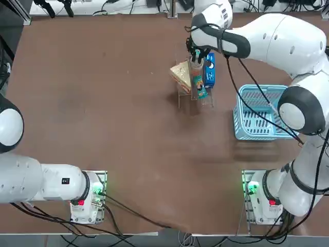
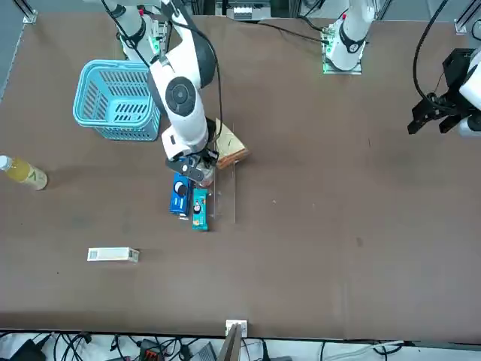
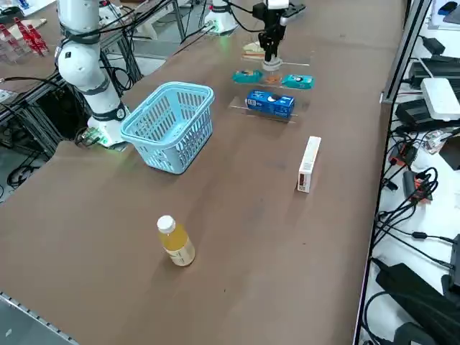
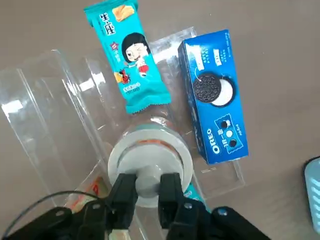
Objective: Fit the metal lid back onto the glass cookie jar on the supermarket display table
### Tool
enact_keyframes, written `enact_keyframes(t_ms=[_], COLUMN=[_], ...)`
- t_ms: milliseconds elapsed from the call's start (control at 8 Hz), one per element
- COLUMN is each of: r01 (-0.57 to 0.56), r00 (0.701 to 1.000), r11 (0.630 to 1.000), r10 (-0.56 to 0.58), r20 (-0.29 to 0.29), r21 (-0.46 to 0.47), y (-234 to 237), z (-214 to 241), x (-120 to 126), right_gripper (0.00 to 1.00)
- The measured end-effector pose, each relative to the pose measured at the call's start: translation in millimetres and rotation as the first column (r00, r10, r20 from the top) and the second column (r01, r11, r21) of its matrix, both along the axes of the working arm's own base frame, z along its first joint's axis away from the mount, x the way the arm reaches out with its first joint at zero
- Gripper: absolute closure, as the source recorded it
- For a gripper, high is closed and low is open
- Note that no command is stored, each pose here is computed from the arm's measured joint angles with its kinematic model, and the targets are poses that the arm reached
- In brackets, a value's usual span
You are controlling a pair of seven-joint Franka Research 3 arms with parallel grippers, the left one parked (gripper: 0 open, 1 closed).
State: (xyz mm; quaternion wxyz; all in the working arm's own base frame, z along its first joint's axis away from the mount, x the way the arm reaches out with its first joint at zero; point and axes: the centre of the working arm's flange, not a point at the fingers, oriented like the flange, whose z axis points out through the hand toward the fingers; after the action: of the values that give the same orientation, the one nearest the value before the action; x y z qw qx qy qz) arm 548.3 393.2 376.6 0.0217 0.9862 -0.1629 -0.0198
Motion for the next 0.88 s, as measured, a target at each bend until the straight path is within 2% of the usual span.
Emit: enact_keyframes(t_ms=[875], r01=[0.001], r00=[1.0], r11=[1.0], r10=[-0.001], r20=[0.0], r21=[0.0], y=[-0.6], z=[-2.0], x=[-0.3], right_gripper=[0.73])
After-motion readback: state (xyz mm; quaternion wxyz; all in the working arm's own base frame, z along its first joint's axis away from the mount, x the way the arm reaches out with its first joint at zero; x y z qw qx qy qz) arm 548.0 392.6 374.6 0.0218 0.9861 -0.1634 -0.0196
